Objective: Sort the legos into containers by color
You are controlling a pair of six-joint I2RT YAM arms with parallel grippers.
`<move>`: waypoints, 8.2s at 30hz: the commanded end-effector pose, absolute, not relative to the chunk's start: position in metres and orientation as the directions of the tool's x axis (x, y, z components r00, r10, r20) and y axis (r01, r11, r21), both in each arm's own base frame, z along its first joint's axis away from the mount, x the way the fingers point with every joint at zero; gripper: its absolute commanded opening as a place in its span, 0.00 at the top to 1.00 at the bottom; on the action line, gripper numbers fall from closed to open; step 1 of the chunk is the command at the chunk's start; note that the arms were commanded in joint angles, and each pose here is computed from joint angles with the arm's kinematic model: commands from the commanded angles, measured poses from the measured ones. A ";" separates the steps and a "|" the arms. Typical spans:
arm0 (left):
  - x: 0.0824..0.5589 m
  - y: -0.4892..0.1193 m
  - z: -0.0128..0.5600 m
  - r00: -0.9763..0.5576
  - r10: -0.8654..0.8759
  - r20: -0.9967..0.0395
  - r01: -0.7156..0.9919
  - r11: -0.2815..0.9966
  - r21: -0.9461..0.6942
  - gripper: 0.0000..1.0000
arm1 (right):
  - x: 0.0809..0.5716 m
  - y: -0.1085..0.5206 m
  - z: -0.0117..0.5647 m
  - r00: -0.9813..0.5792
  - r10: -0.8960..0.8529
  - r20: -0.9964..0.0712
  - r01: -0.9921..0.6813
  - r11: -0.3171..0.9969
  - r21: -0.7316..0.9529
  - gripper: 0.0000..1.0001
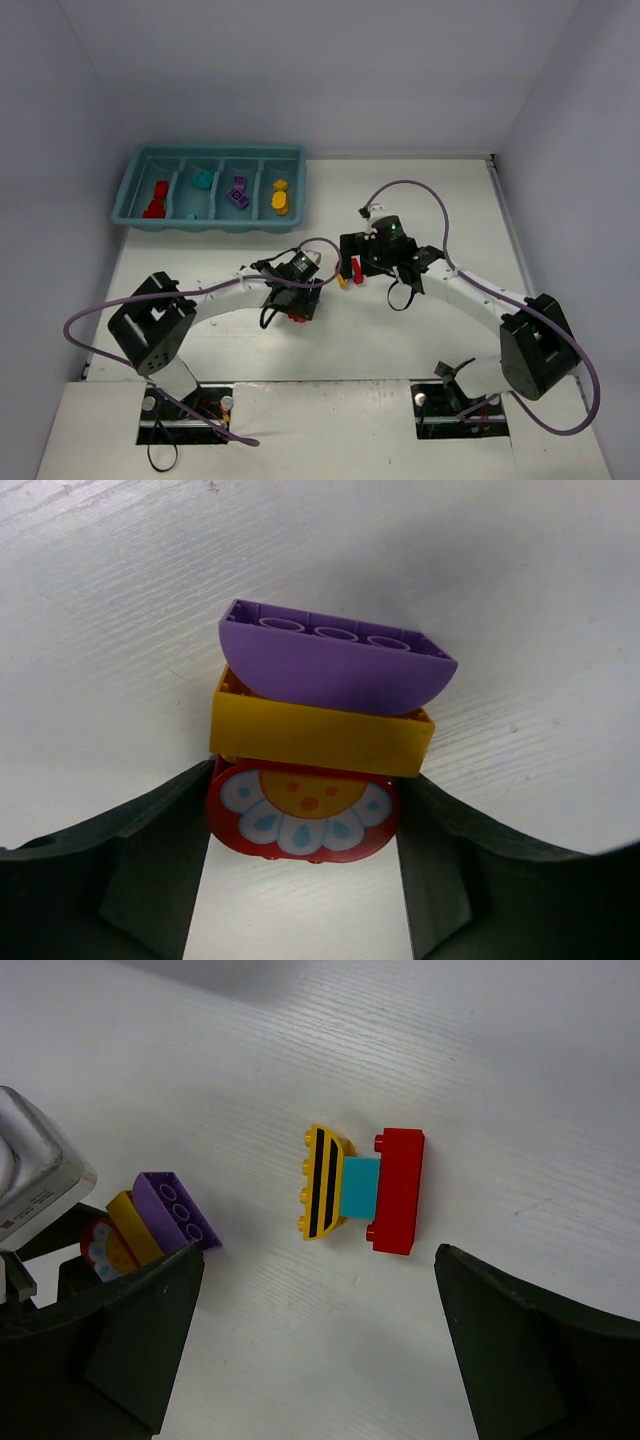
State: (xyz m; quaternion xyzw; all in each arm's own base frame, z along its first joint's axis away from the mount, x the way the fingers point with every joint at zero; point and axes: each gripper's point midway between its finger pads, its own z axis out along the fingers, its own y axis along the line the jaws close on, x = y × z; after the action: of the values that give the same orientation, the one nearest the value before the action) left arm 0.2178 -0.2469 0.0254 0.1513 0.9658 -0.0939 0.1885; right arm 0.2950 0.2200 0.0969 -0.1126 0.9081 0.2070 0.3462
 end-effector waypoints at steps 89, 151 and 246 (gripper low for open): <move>0.264 -0.270 0.300 -0.296 0.120 -0.948 0.906 0.350 -0.239 0.20 | 0.264 0.278 0.309 -0.376 -0.117 -0.919 -0.922 0.144 0.359 1.00; 0.276 -0.242 0.282 -0.420 0.130 -0.898 0.866 0.353 -0.354 1.00 | 0.272 0.261 0.316 -0.269 -0.091 -0.959 -0.936 0.260 0.238 1.00; 0.204 -0.200 0.253 -0.339 0.395 -0.854 0.907 0.379 -0.185 1.00 | 0.234 0.312 0.309 -0.174 -0.217 -0.961 -0.983 -0.015 0.182 1.00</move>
State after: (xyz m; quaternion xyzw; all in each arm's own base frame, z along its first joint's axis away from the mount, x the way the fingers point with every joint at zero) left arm 0.1951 -0.2076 0.2633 0.4335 0.7314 -0.3799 0.3645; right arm 0.2169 0.3309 0.2689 -0.5201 0.6090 0.5073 0.3183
